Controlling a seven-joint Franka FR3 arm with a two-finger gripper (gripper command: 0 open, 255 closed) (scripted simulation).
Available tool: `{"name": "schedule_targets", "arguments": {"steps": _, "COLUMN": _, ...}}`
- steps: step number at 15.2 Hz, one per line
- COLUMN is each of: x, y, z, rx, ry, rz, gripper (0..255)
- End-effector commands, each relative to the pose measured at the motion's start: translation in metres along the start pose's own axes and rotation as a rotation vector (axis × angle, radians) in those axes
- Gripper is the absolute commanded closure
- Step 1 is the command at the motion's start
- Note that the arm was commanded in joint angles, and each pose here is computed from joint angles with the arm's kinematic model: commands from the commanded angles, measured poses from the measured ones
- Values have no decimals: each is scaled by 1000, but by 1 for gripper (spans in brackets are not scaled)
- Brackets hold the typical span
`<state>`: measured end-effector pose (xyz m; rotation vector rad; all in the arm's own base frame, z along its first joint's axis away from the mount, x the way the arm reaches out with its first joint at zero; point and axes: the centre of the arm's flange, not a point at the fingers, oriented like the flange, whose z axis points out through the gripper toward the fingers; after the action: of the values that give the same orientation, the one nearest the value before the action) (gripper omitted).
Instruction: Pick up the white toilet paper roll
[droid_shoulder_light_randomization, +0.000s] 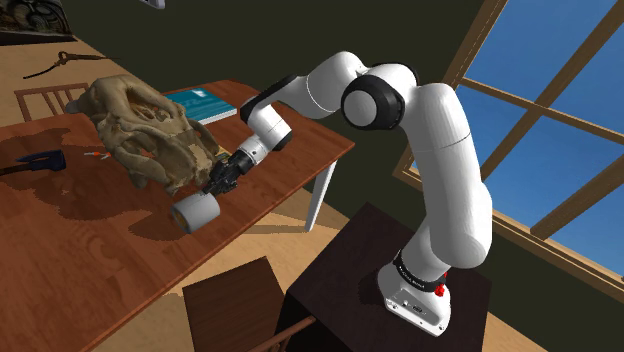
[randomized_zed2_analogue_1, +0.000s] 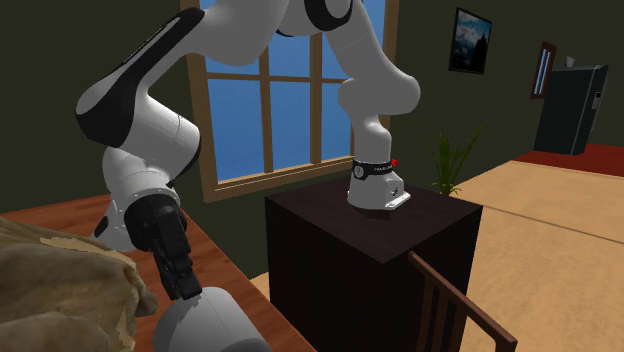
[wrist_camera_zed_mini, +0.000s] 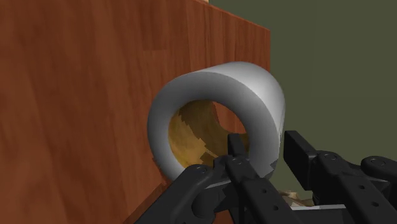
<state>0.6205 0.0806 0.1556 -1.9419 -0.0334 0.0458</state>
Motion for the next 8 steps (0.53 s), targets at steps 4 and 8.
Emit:
{"name": "schedule_targets", "arguments": {"steps": 4, "x": 0, "y": -5, "z": -1, "rx": 0, "ry": -1, "rz": 1, "gripper": 255}}
{"name": "schedule_targets", "arguments": {"steps": 8, "x": 0, "y": -25, "z": -9, "rx": 0, "ry": -1, "rz": 1, "gripper": 255}}
